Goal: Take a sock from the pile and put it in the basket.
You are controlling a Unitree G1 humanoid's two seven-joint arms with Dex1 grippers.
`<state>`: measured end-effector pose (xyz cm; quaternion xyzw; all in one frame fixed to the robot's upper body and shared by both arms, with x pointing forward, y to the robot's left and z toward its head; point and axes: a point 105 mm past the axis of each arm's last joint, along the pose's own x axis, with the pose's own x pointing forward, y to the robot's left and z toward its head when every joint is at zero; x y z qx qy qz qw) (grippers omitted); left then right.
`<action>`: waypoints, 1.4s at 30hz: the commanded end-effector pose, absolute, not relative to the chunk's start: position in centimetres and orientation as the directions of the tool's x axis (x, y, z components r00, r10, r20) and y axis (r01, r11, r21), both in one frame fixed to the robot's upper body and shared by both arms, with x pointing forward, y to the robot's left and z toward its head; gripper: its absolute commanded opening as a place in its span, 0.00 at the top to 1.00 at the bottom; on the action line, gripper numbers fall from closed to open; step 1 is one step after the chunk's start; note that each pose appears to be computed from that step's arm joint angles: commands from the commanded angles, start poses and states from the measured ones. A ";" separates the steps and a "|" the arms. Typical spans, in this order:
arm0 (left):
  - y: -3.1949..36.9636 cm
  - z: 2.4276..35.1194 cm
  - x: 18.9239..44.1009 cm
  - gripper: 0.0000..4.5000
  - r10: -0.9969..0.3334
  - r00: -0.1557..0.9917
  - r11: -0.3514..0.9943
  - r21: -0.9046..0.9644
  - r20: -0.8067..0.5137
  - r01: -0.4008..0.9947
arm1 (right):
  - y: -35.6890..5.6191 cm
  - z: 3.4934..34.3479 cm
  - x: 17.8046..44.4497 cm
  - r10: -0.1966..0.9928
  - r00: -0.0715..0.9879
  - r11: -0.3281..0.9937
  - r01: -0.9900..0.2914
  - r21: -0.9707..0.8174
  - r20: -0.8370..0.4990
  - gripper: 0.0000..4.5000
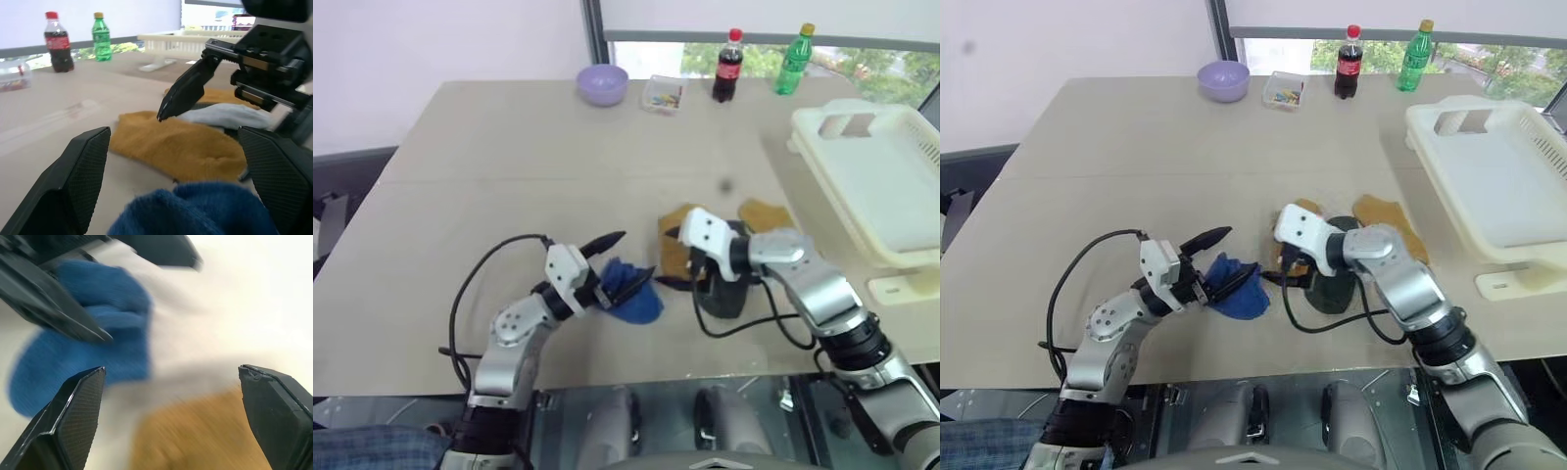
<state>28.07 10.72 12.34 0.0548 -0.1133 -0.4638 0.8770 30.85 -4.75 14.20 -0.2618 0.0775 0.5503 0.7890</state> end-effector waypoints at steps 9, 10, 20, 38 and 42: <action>7.3 10.6 28.1 0.00 -0.898 0.427 0.436 0.078 0.106 0.897 | -7.4 16.2 31.1 0.803 0.480 0.376 -0.868 -0.324 -0.354 0.01; 7.2 10.2 28.1 0.00 -0.904 0.418 0.424 0.065 0.089 0.903 | -7.5 16.2 31.1 0.799 0.487 0.383 -0.865 -0.325 -0.353 0.01; 6.7 8.2 28.5 0.00 -0.915 0.403 0.402 -0.037 0.012 0.915 | -8.5 16.1 31.4 0.774 0.524 0.426 -0.846 -0.320 -0.356 0.01; 15.1 15.1 25.9 0.00 -0.892 0.447 0.451 0.064 0.062 0.890 | -5.3 15.5 27.7 0.878 0.353 0.394 -0.916 0.072 -0.324 0.01; 17.3 12.3 25.5 0.00 -0.881 0.464 0.445 0.166 -0.097 0.880 | -3.8 14.3 25.9 0.904 0.253 0.338 -0.916 0.216 -0.344 0.01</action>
